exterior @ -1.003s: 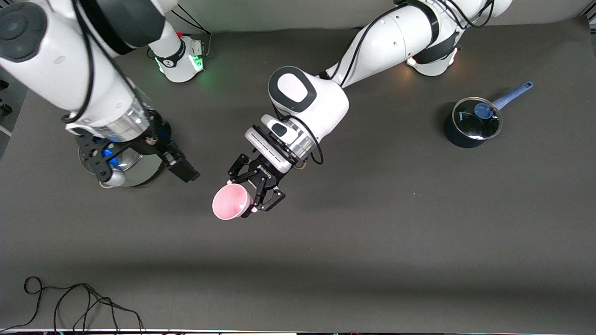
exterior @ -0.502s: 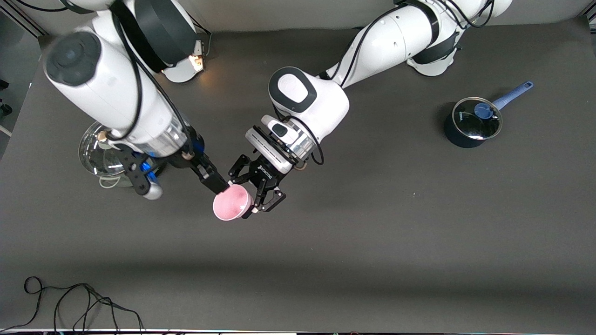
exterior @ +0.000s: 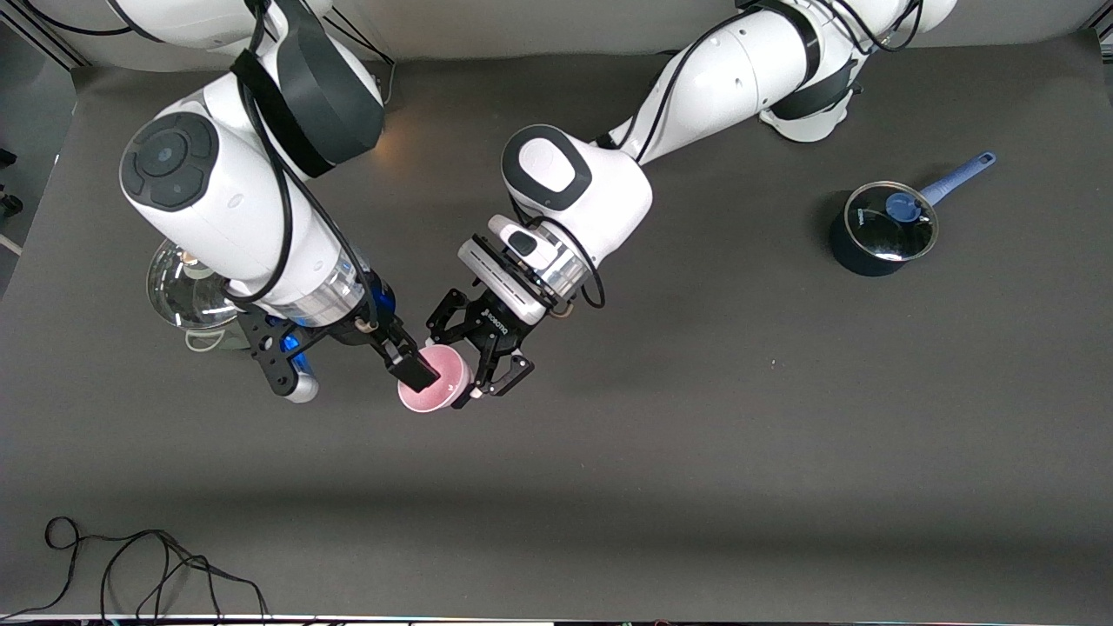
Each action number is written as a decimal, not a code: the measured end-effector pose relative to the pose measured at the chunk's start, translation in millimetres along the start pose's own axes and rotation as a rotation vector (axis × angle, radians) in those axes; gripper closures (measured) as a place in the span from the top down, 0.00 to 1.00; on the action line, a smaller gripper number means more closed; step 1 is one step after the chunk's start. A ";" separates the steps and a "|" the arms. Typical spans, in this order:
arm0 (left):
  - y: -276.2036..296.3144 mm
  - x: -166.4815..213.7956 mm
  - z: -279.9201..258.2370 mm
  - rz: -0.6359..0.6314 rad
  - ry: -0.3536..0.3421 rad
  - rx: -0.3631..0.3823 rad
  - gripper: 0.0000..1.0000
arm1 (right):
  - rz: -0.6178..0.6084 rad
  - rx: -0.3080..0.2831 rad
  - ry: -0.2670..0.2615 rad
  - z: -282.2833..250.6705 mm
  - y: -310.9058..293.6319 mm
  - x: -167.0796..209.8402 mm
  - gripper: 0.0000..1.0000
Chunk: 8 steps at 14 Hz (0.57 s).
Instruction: Transfer pink cup from left to right arm
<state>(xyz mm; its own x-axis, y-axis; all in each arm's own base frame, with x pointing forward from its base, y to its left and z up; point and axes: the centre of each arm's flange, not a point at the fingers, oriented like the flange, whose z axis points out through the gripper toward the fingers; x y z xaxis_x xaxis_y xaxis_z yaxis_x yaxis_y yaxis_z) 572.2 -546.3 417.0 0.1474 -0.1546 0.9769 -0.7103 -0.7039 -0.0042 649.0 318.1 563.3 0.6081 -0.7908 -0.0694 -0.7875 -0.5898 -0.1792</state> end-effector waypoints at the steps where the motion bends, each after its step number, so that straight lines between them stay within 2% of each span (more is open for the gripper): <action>1: 0.0 0.0 0.0 0.000 0.000 0.000 0.70 | 0.002 0.001 0.001 0.1 -0.1 1.2 0.98; 2: -0.1 0.1 0.0 0.000 0.000 0.000 0.70 | 0.003 0.003 0.002 -0.3 -0.2 2.3 0.92; 3: -0.1 0.1 0.0 0.000 0.000 0.000 0.70 | 0.004 0.005 0.002 -0.6 -0.3 2.9 0.81; 4: -0.1 0.1 0.0 0.000 0.000 0.000 0.70 | 0.004 0.007 0.003 -0.8 -0.5 3.2 0.80; 5: -0.1 0.1 0.0 0.000 0.000 0.000 0.70 | 0.004 0.012 0.004 -1.5 -0.9 3.4 0.75; 8: -0.1 0.1 0.0 0.000 0.000 0.000 0.70 | 0.003 0.017 0.005 -2.7 -1.5 2.7 0.39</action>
<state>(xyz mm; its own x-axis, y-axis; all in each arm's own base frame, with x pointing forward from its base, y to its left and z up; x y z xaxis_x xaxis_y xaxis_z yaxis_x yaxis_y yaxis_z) 572.3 -546.2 417.2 0.1474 -0.1541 0.9770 -0.7101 -0.7041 -0.0039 651.6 316.4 566.0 0.6052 -0.7934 -0.0650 -0.7874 -0.5847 -0.1953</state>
